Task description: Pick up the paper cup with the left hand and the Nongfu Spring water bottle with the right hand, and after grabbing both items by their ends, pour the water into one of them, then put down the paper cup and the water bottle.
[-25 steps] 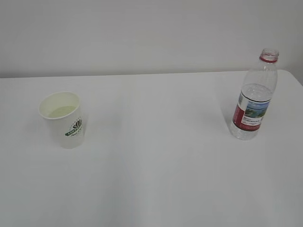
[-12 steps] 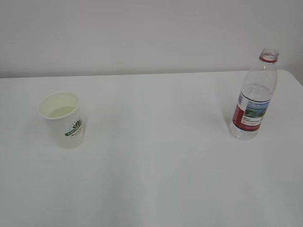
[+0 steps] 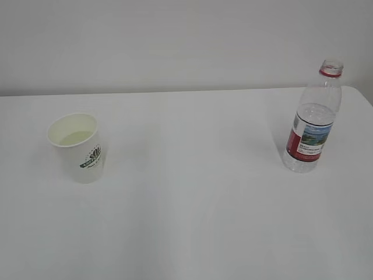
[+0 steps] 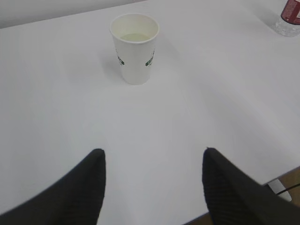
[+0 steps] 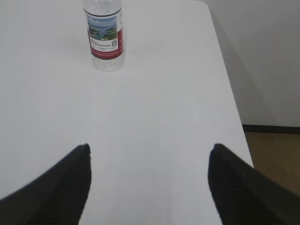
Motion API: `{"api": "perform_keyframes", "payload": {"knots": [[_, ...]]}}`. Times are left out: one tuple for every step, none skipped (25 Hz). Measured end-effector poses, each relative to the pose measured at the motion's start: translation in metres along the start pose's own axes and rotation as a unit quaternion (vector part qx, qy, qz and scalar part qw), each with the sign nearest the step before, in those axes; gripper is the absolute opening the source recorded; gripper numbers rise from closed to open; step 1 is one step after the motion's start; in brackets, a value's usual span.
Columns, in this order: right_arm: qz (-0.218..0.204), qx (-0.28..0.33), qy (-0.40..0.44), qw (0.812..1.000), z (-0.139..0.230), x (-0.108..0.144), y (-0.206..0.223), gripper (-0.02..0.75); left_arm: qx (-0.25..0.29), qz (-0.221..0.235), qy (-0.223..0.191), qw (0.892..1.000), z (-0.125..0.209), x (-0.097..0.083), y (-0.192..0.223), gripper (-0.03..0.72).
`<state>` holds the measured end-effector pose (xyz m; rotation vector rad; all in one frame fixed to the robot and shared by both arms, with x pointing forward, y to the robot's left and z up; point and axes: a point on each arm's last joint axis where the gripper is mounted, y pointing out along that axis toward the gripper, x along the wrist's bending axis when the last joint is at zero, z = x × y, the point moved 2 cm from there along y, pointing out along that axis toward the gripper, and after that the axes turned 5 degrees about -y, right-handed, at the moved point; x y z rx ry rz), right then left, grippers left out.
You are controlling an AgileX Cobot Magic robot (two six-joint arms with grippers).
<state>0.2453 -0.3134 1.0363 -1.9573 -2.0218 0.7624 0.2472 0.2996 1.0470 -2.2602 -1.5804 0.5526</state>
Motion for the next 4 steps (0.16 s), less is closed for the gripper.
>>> {"api": "perform_keyframes", "payload": {"knots": [[0.000,0.000,0.000,1.000,0.0000,0.0000,0.0000,0.590,0.000,0.000,0.000,1.000,0.0000,0.0000,0.0000,0.463],[0.000,0.000,0.000,1.000,0.0000,0.0000,0.0000,0.590,0.000,0.000,0.000,1.000,0.0000,0.0000,0.0000,0.463],[0.000,0.000,0.000,1.000,0.0000,0.0000,0.0000,0.590,0.000,0.000,0.000,1.000,0.0000,0.0000,0.0000,0.463],[0.000,0.000,0.000,1.000,0.0000,0.0000,0.0000,0.590,0.000,0.000,0.000,1.000,0.0000,0.0000,0.0000,0.462]]}}
